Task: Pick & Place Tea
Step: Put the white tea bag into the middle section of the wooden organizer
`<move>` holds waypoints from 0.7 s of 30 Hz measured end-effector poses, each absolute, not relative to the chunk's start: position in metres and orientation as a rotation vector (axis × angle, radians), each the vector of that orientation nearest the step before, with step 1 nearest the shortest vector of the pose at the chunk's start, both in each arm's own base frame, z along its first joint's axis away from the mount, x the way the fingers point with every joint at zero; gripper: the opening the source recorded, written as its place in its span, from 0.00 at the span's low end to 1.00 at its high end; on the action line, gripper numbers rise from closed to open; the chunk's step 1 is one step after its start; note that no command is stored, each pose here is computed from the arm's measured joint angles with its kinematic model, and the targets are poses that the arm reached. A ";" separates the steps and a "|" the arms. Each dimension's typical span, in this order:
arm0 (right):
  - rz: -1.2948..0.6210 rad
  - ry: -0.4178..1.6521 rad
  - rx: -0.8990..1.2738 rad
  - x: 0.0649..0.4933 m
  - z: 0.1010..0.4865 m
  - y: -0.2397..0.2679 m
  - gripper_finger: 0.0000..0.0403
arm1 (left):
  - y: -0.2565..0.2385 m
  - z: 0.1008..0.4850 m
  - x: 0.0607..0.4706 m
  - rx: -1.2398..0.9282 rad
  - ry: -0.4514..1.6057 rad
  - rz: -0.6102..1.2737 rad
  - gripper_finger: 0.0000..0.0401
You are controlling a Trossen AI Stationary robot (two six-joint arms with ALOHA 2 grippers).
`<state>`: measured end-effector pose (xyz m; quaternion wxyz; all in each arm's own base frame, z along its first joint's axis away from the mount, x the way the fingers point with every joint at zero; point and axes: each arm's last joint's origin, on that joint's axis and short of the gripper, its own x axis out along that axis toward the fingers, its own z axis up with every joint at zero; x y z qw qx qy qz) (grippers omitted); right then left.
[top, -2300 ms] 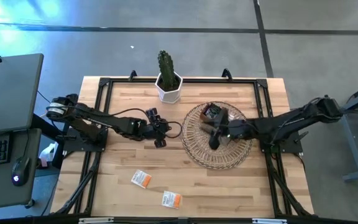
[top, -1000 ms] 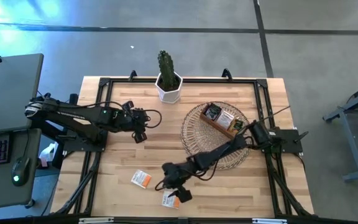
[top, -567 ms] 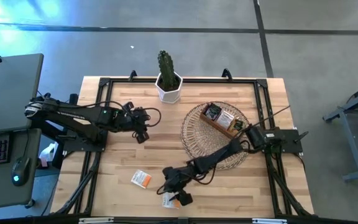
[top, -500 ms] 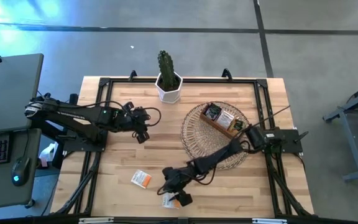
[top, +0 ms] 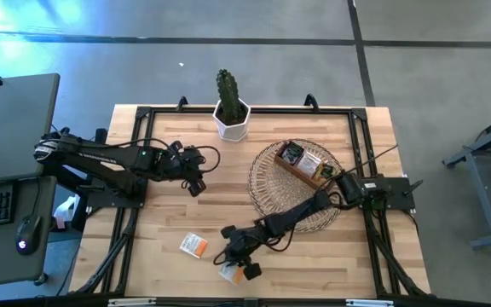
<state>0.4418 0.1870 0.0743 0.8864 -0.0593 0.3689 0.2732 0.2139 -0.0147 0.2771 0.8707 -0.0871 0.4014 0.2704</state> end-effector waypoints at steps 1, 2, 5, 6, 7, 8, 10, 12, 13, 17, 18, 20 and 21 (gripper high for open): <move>0.572 0.757 -0.115 0.443 0.078 0.185 0.16 | -0.015 0.277 0.214 -0.182 0.839 0.566 0.49; 0.574 0.754 -0.107 0.444 0.081 0.183 0.11 | -0.015 0.277 0.214 -0.184 0.838 0.567 0.49; 0.543 0.769 -0.083 0.443 0.094 0.177 0.02 | -0.015 0.277 0.214 -0.200 0.834 0.574 0.49; 0.522 0.780 -0.080 0.442 0.100 0.175 0.02 | -0.015 0.277 0.214 -0.203 0.833 0.576 0.49; 0.500 0.790 -0.084 0.440 0.106 0.173 0.03 | -0.015 0.277 0.214 -0.206 0.831 0.577 0.49; 0.473 0.800 -0.095 0.439 0.113 0.170 0.04 | -0.015 0.277 0.214 -0.209 0.831 0.580 0.49; 0.384 0.832 -0.156 0.432 0.130 0.164 0.04 | -0.015 0.277 0.214 -0.223 0.826 0.587 0.49; 0.247 0.847 -0.246 0.424 0.154 0.157 0.02 | -0.015 0.277 0.214 -0.226 0.825 0.588 0.49; 0.154 0.860 -0.295 0.418 0.166 0.154 0.01 | -0.015 0.277 0.214 -0.226 0.826 0.589 0.49; -0.290 0.902 -0.444 0.382 0.211 0.142 0.03 | -0.015 0.277 0.214 -0.226 0.825 0.589 0.49; -0.410 0.897 -0.470 0.371 0.221 0.139 0.03 | -0.015 0.277 0.214 -0.226 0.824 0.589 0.49; -0.615 0.873 -0.494 0.345 0.241 0.133 0.02 | -0.015 0.277 0.214 -0.226 0.824 0.589 0.49; -0.704 0.854 -0.491 0.331 0.250 0.130 0.01 | -0.015 0.277 0.214 -0.227 0.824 0.590 0.49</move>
